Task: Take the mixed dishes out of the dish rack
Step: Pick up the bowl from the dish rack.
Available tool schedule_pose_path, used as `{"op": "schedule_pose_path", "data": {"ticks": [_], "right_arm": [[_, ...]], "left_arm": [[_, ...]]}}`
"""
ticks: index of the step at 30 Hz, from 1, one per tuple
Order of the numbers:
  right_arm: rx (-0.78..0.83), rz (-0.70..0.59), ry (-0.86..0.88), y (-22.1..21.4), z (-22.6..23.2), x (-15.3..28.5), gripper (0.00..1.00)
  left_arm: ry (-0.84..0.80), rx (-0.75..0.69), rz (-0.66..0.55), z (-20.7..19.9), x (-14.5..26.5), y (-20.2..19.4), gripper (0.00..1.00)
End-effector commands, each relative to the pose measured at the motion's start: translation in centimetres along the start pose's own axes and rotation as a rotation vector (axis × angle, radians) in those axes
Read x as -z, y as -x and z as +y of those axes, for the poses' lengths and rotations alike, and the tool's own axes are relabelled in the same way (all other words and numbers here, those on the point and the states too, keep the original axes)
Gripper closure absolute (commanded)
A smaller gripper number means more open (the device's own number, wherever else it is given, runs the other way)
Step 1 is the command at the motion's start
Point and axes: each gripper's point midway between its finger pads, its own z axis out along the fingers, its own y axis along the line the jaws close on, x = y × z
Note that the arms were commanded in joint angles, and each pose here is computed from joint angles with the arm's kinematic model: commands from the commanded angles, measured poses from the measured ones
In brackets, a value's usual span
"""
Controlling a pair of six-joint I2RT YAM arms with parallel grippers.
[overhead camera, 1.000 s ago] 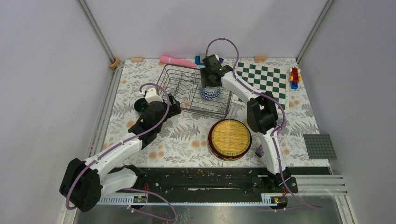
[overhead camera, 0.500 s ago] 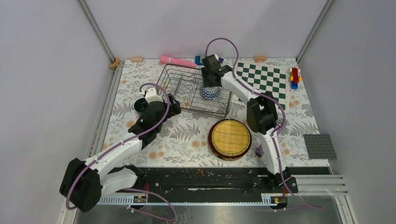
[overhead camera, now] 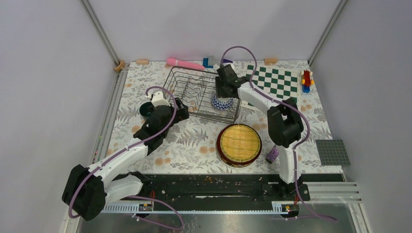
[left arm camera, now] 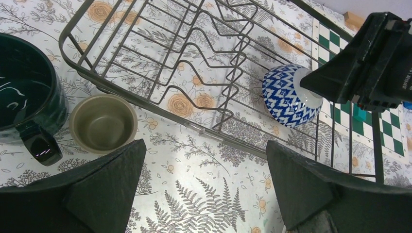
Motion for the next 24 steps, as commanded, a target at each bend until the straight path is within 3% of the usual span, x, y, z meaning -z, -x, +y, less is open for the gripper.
{"op": "schedule_pose_path", "data": {"ticks": [1,24], "right_arm": [[-0.087,-0.178,0.086,4.6,1.1,4.0,0.76],[-0.336,-0.369,0.355,5.3,2.4,10.1,0.83]], "left_arm": [[-0.086,0.044,-0.059,-2.2,0.3,2.4,0.01],[-0.321,0.065,0.006,-6.5,-0.3,2.8,0.01]]}}
